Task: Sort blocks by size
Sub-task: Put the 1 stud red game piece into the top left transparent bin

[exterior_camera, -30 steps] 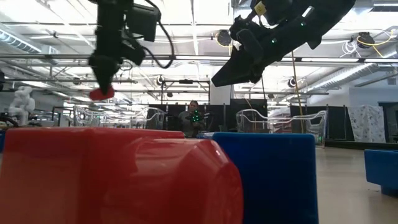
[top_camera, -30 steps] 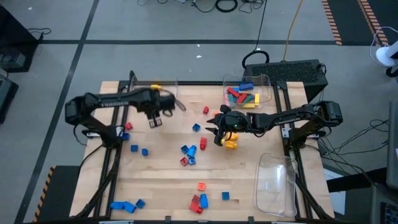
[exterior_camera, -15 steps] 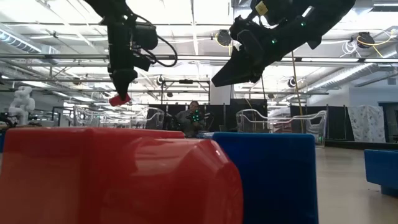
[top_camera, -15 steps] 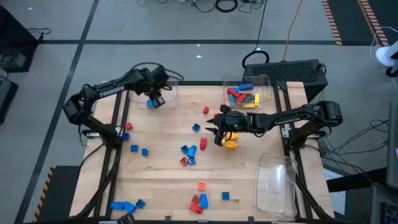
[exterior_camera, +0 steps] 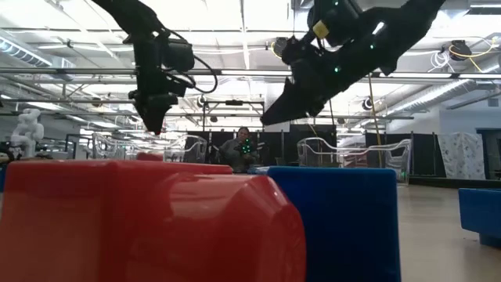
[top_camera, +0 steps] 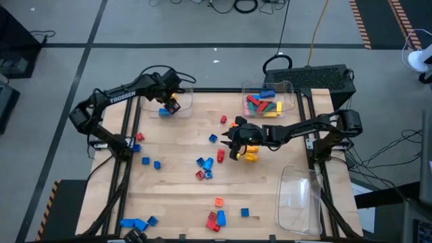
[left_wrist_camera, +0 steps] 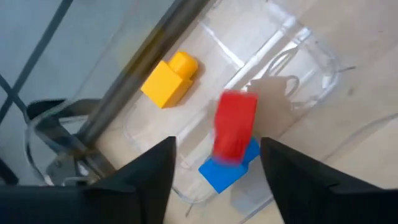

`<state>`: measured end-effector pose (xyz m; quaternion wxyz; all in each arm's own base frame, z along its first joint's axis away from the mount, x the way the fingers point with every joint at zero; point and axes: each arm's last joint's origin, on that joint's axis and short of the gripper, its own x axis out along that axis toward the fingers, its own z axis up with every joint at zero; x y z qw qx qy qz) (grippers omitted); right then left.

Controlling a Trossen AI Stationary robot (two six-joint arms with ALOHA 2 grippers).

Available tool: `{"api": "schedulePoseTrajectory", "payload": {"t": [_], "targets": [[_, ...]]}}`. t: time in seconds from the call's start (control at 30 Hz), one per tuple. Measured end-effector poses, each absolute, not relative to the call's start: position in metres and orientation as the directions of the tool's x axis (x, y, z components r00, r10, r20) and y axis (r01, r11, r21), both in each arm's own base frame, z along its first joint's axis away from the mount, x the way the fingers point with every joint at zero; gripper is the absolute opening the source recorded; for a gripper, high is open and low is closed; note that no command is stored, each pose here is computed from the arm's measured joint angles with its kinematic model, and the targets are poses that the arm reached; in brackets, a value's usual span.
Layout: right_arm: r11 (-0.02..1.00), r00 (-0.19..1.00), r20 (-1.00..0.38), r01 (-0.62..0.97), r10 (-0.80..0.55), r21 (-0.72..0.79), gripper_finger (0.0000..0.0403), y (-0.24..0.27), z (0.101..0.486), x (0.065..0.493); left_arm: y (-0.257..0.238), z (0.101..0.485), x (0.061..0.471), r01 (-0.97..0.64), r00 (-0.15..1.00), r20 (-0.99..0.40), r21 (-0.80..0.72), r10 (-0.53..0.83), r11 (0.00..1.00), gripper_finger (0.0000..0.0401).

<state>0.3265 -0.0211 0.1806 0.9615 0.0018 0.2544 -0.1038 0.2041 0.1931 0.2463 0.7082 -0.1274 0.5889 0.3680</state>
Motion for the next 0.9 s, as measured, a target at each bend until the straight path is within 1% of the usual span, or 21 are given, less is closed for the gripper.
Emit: {"api": "schedulePoseTrajectory", "payload": {"t": [0.13, 0.27, 0.33, 0.43, 0.53, 0.6, 0.7, 0.9], "targets": [[0.98, 0.853, -0.482, 0.189, -0.198, -0.069, 0.0141, -0.021, 0.176, 0.33, 0.195, 0.245, 0.204, -0.695, -0.002, -0.916, 0.289, 0.4, 0.658, 0.0277], [0.981, 0.853, -0.484, 0.177, -0.193, -0.079, 0.0141, -0.021, 0.174, 0.331, 0.191, 0.246, 0.205, -0.684, -0.003, -0.918, 0.292, 0.398, 0.668, 0.0285], [0.99, 0.865, -0.483, 0.117, -0.139, -0.077, 0.0141, -0.02, 0.175, 0.331, 0.186, 0.248, 0.207, -0.667, 0.01, -0.919, 0.288, 0.395, 0.687, 0.0285], [0.997, 0.886, -0.463, -0.045, 0.01, -0.064, 0.0141, -0.015, 0.177, 0.333, 0.173, 0.252, 0.212, -0.628, 0.028, -0.923, 0.283, 0.384, 0.725, 0.0285], [0.977, 0.889, -0.438, -0.191, 0.132, -0.093, 0.0141, -0.011, 0.18, 0.334, 0.156, 0.257, 0.218, -0.595, 0.055, -0.923, 0.276, 0.381, 0.755, 0.0285], [0.965, 0.886, -0.434, -0.237, 0.166, -0.115, 0.0141, -0.011, 0.183, 0.336, 0.143, 0.262, 0.221, -0.584, 0.078, -0.922, 0.267, 0.38, 0.767, 0.0285], [0.957, 0.882, -0.439, -0.255, 0.17, -0.142, 0.0141, -0.011, 0.191, 0.341, 0.123, 0.27, 0.226, -0.565, 0.13, -0.914, 0.25, 0.384, 0.786, 0.0285], [0.942, 0.845, -0.505, -0.292, 0.173, -0.166, 0.0141, -0.011, 0.199, 0.346, 0.088, 0.283, 0.233, -0.549, 0.237, -0.893, 0.202, 0.383, 0.811, 0.0285]]}}
